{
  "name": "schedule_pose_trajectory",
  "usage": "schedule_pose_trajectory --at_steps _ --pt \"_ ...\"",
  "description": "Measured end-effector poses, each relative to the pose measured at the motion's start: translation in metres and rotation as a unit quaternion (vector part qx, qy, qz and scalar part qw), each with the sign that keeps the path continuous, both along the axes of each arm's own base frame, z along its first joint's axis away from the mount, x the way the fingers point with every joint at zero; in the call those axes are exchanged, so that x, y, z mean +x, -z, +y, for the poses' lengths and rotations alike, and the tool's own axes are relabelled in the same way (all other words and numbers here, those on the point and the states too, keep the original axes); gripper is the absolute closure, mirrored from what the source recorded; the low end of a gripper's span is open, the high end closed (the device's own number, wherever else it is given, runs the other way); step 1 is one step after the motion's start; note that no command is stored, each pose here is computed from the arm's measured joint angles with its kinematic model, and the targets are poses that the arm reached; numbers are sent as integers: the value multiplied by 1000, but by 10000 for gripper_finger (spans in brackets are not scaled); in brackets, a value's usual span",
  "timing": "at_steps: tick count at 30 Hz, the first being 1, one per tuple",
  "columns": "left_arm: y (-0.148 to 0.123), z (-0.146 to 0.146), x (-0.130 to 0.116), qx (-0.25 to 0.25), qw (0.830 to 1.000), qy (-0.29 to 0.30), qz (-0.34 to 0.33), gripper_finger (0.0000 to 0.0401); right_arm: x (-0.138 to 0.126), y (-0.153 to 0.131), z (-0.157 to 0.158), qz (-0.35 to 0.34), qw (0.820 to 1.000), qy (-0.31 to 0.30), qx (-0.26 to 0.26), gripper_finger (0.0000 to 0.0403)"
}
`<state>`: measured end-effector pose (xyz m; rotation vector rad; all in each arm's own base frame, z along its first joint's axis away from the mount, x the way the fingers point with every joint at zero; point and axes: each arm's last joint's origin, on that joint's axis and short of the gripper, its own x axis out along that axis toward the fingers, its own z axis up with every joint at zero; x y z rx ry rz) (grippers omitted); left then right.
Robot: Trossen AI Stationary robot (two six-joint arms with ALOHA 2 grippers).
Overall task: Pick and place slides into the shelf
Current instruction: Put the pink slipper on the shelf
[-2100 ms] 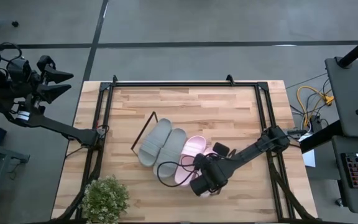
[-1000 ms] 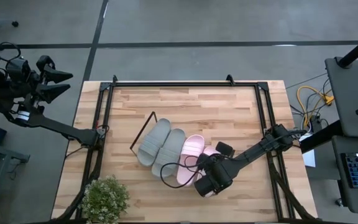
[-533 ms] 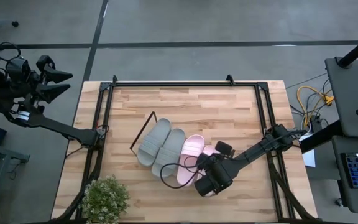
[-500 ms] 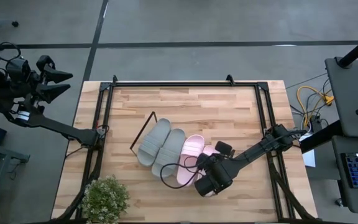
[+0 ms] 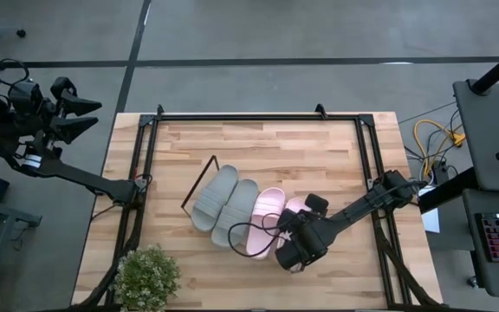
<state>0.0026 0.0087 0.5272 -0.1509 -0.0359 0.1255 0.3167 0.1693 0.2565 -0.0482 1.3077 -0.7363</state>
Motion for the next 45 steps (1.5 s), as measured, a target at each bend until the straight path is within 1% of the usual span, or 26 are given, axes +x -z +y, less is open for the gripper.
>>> schedule_pose_trajectory --at_steps 3,19,22,25,30,36,42,45 --pt "0 0 0 0 1000 0 0 225 -2 3 -1 5 1000 7 1 392" --pt "0 0 0 1 1000 0 0 225 -1 7 0 -13 998 56 11 392" --pt "0 0 0 1 1000 0 0 225 -1 7 1 -21 997 70 14 387" --pt "0 0 0 1 1000 0 0 225 0 8 1 -27 996 79 21 370" --pt "0 0 0 1 1000 0 0 225 1 8 1 -25 995 85 39 330" --pt "0 0 0 1 1000 0 0 225 2 8 1 -27 995 89 41 287" --pt "0 0 0 1 1000 1 0 225 4 4 0 -35 994 88 47 259" --pt "0 0 0 1 1000 1 0 225 8 -5 2 -55 993 87 55 247"
